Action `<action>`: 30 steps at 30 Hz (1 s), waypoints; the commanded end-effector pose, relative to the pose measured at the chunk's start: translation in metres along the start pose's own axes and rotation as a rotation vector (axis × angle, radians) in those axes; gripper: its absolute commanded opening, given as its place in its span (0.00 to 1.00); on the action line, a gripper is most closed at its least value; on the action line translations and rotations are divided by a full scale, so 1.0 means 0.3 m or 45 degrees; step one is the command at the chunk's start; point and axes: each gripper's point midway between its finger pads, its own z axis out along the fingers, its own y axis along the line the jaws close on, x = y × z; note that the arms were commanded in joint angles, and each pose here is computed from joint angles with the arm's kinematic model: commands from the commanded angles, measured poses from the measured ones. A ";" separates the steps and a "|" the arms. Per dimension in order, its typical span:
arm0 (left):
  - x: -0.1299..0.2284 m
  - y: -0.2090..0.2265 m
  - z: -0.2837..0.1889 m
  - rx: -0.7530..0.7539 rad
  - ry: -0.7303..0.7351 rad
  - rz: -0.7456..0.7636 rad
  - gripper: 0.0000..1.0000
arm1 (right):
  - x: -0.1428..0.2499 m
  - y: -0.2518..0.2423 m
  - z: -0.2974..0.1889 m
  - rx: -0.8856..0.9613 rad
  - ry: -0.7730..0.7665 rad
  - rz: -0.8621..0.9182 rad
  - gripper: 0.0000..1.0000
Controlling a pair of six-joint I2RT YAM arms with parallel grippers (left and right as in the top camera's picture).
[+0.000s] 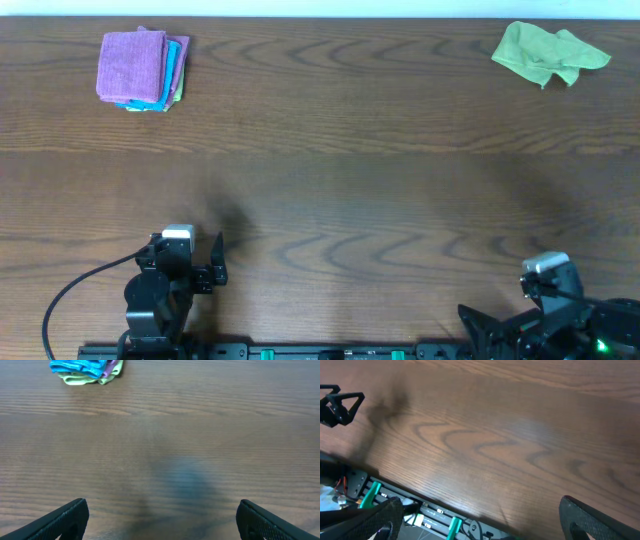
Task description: Fold the cloth
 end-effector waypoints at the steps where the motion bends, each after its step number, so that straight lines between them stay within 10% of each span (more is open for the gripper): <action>1: 0.007 0.016 0.005 -0.032 -0.003 0.011 0.95 | 0.000 -0.005 -0.003 0.012 -0.007 -0.001 0.99; 22: 0.007 0.016 0.005 -0.032 -0.003 0.011 0.95 | -0.006 -0.024 -0.003 0.055 -0.018 -0.047 0.99; 30: 0.007 0.016 0.005 -0.032 -0.003 0.011 0.95 | -0.292 -0.062 0.009 0.174 -0.520 -0.145 0.99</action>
